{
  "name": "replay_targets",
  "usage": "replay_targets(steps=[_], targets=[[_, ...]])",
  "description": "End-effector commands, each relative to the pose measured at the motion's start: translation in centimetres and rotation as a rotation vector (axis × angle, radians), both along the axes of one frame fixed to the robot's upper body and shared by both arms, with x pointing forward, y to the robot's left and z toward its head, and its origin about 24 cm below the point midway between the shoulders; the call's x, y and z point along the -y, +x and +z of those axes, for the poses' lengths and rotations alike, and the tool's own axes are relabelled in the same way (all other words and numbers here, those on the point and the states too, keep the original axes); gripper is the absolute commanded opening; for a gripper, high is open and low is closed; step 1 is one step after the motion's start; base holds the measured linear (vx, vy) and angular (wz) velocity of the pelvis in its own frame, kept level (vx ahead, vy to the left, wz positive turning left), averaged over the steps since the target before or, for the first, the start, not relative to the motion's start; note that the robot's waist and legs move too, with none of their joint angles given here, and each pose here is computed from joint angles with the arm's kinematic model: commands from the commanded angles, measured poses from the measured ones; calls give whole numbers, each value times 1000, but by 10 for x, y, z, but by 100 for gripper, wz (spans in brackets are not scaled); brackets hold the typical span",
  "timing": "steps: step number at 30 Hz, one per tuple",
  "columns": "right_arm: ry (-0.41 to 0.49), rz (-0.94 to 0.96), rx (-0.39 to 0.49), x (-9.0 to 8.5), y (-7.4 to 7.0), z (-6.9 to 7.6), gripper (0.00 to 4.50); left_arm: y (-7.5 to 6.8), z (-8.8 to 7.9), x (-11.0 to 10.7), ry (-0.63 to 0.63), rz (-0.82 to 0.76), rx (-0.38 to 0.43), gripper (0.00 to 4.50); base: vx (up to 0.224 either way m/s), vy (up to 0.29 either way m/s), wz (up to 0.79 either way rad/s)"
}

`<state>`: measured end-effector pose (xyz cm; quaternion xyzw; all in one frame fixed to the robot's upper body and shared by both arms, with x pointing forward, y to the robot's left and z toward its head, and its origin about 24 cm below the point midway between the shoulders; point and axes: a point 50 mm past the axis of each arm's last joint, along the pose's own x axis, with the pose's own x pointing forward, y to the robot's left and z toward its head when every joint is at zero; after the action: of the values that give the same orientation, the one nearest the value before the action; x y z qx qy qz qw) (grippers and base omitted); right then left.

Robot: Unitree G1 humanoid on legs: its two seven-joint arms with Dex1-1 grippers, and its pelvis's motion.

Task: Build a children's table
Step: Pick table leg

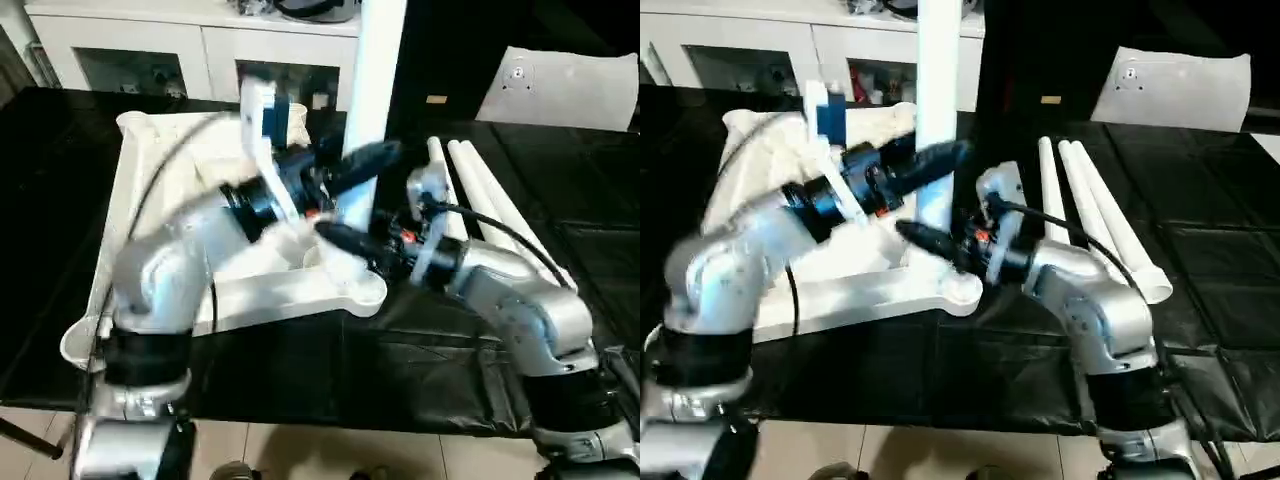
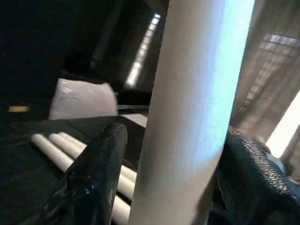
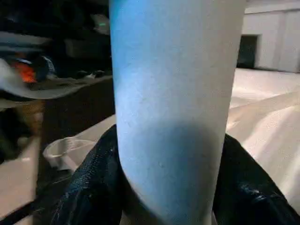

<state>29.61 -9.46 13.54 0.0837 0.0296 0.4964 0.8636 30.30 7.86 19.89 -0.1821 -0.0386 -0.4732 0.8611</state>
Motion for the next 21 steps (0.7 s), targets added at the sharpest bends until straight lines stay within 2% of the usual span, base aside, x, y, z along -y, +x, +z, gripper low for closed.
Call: replay_targets(steps=[1,6,21], targets=[[-15,-37,37,-3,2,1,195,1,-1,1,-6,83,-3,278,0,0,0],[-31,-99,74,-8,5,0,195,5,-2,4,5,230,2,271,0,0,0],[-24,-161,82,-7,11,-3,195,-3,-9,9,47,239,17,271,0,0,0]])
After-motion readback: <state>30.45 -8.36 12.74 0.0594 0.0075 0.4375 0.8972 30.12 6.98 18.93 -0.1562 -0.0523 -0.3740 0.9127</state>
